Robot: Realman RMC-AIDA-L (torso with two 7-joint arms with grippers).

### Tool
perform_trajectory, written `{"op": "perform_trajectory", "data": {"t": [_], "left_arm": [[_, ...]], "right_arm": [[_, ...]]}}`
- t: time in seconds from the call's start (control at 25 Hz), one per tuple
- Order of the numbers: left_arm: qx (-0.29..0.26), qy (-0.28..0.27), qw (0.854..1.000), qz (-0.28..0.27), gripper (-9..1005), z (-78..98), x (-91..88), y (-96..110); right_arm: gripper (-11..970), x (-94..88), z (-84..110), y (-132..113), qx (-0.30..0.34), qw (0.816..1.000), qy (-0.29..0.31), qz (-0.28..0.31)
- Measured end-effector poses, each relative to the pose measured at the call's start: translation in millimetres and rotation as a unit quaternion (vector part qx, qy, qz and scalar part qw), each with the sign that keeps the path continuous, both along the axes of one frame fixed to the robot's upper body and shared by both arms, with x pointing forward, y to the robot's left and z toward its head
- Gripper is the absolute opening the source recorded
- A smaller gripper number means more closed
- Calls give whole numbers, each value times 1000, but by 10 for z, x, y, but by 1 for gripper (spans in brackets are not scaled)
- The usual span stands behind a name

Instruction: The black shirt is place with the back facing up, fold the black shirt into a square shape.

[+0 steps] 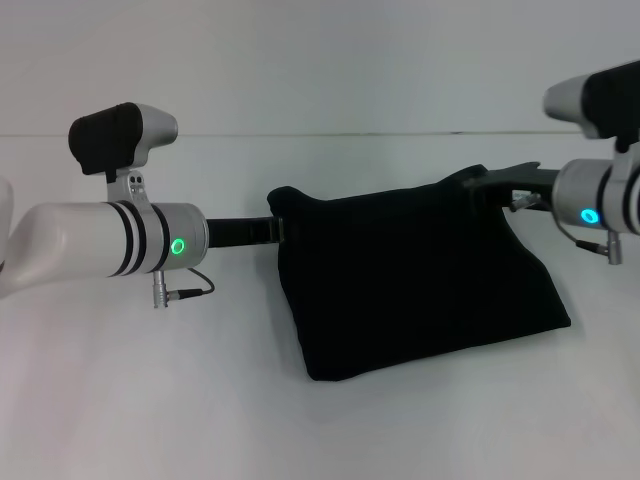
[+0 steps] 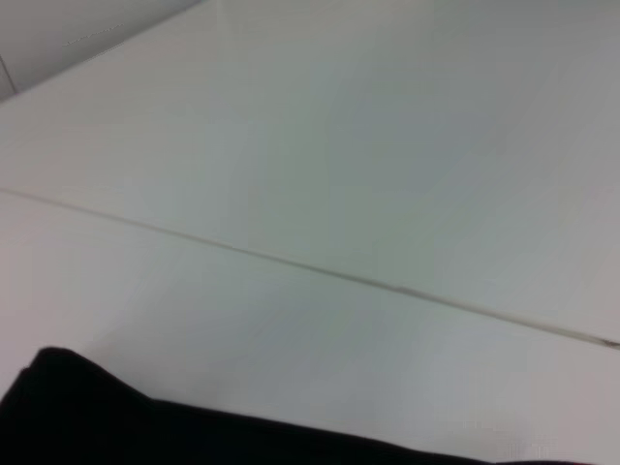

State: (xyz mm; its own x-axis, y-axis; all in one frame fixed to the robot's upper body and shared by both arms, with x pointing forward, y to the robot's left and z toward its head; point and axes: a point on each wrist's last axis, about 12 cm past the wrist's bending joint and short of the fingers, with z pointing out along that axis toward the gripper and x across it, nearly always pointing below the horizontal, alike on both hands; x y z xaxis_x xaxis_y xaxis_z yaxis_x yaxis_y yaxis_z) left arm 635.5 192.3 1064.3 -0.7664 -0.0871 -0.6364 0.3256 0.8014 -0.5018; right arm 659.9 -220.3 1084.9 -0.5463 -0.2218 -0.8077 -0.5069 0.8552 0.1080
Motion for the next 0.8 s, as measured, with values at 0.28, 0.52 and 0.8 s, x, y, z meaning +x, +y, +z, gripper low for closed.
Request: {"op": "perform_trajectory", "data": {"t": [0.28, 0.52, 0.8], "left_arm": [[-3, 1, 1000, -9, 106, -11, -26, -23], [-1, -2, 1000, -12, 109, -8, -23, -15], [2, -8, 1000, -11, 113, 15, -4, 3]], "right_arm": [[45, -2, -157, 109, -57, 998, 1, -13], [54, -11, -207, 14, -64, 997, 0, -43], [65, -78, -81, -166, -5, 999, -16, -37]]}}
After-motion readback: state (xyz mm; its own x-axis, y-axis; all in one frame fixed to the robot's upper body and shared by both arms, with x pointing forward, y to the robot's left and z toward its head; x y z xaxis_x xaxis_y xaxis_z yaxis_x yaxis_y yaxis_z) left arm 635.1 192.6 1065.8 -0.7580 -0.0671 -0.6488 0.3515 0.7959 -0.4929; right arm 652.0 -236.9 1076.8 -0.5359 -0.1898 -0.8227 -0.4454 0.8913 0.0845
